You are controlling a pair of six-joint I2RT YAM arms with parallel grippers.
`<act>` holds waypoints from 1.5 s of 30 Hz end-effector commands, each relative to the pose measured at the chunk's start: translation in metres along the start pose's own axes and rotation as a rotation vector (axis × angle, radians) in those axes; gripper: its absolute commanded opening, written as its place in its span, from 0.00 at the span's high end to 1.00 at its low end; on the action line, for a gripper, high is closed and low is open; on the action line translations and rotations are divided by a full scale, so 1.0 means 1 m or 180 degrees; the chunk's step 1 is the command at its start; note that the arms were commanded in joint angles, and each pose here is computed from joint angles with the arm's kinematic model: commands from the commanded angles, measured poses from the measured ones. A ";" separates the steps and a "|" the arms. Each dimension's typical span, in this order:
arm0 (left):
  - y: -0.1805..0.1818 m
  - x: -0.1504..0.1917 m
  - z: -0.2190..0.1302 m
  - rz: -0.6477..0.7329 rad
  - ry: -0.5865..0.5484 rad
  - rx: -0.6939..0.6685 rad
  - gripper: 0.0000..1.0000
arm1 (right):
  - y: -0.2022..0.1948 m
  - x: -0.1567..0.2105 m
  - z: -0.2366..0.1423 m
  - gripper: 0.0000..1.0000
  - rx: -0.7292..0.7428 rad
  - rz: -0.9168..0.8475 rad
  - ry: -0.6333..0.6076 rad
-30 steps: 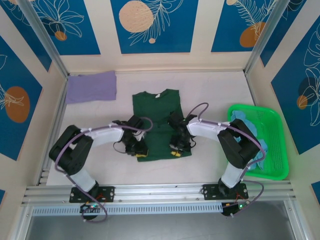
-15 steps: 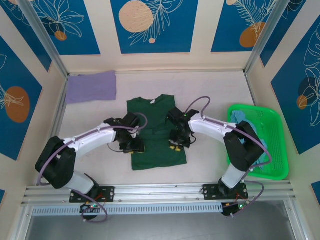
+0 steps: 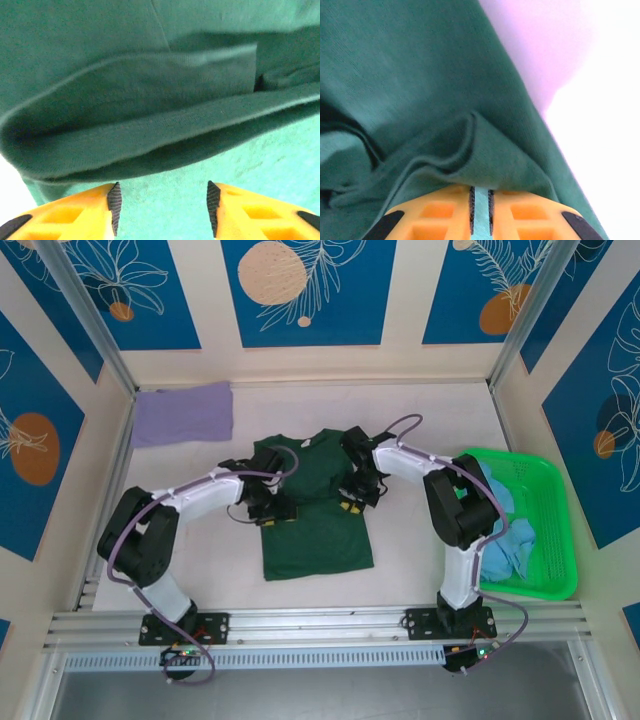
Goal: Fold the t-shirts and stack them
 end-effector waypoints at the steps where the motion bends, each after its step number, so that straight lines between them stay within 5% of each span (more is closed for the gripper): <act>1: 0.011 -0.021 -0.005 -0.0157 -0.0184 -0.0129 0.46 | 0.007 -0.003 -0.002 0.81 -0.0045 0.0127 0.0159; 10: 0.035 -0.038 -0.023 -0.0435 -0.0223 -0.0193 0.44 | 0.005 -0.018 -0.016 0.77 -0.0044 0.0349 0.0179; 13: 0.037 -0.033 -0.046 -0.0390 -0.0296 -0.0204 0.38 | 0.003 -0.012 -0.036 0.65 -0.0263 0.0166 0.0027; 17: 0.031 -0.003 -0.066 -0.0299 -0.0134 0.0018 0.28 | -0.013 0.016 -0.053 0.47 -0.0559 -0.0213 -0.0032; 21: 0.023 0.049 -0.066 -0.0365 0.0262 0.0426 0.27 | -0.047 0.054 -0.049 0.40 -0.0766 -0.0484 0.0110; 27: 0.022 0.115 -0.051 -0.0752 0.0737 0.0905 0.40 | -0.093 0.102 -0.027 0.40 -0.0802 -0.0646 0.0417; 33: 0.025 0.149 -0.030 -0.1063 0.1036 0.1166 0.43 | -0.116 0.111 -0.003 0.45 -0.0500 -0.0669 0.0527; 45: 0.025 0.142 -0.013 -0.1008 0.1151 0.1170 0.53 | -0.115 0.101 0.018 0.53 -0.0354 -0.0625 0.0417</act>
Point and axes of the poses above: each hand's point on the last joint's axis, 136 mm out from that joint toward the fingers, its own z axis out along the fingers, its own y axis along the line the jaws close on, x = y × z, the point moved 2 cm from there along -z, back along the fingers, and after that the axes turned 8 degrees about z, right-handed, at the moved point
